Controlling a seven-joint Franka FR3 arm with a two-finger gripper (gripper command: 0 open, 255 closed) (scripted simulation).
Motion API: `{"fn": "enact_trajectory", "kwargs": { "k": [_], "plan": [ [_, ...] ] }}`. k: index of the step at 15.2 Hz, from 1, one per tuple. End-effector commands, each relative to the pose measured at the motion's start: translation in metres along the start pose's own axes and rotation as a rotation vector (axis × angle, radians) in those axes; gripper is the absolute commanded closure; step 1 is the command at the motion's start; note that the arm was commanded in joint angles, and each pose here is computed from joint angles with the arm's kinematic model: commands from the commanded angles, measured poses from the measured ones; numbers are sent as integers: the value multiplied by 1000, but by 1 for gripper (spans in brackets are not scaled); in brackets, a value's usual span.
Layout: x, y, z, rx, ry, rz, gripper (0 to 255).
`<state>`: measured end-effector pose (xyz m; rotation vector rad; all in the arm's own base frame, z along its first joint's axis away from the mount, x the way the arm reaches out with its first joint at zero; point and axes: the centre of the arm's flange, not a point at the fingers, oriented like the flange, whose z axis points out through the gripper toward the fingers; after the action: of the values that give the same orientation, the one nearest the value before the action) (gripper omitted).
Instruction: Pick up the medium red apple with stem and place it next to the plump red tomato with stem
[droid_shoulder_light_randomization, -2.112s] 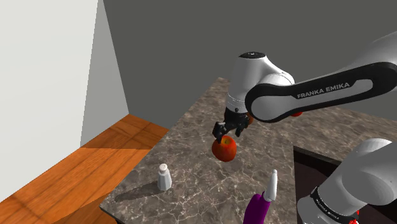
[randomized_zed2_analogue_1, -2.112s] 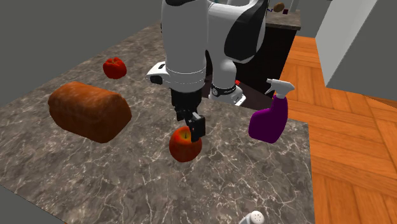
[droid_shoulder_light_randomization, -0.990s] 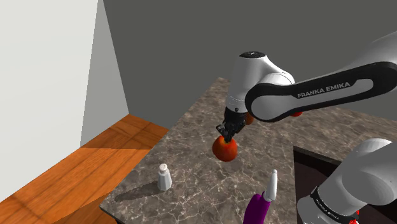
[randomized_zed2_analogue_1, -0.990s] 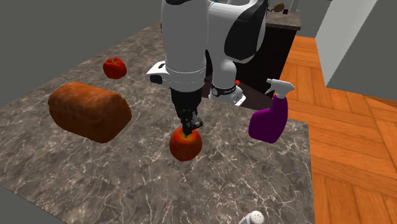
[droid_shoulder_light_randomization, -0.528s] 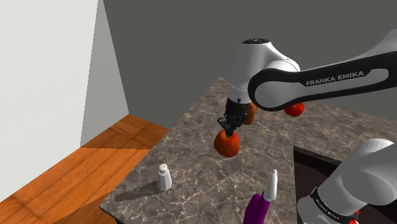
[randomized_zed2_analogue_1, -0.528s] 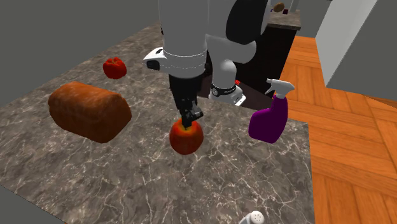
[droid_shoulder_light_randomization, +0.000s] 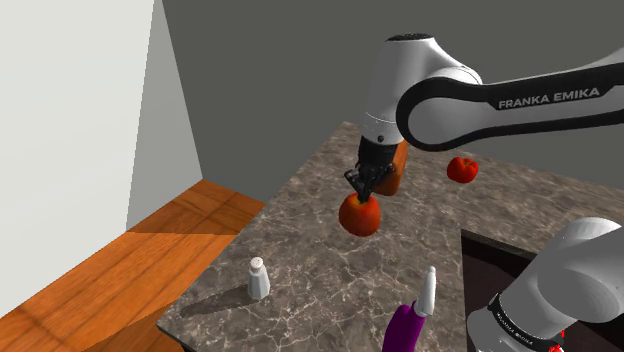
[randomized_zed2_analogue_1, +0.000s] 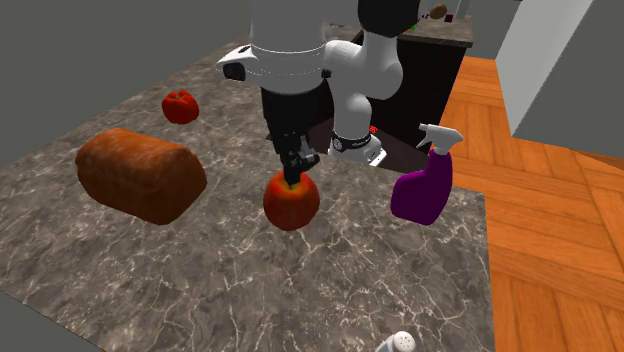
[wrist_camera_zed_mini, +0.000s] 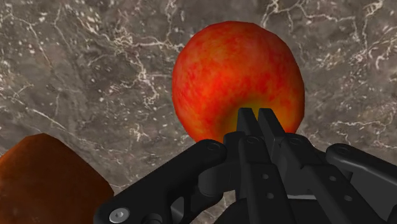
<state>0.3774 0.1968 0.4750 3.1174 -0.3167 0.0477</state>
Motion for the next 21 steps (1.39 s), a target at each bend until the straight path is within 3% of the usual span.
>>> {"fn": "enact_trajectory", "kwargs": {
  "k": [1, 18, 21],
  "plan": [
    [-1, 0, -12, 0, 0, 0, 255],
    [2, 0, -97, 0, 0, 0, 255],
    [20, 36, -97, 0, 0, 0, 255]
  ]
}}
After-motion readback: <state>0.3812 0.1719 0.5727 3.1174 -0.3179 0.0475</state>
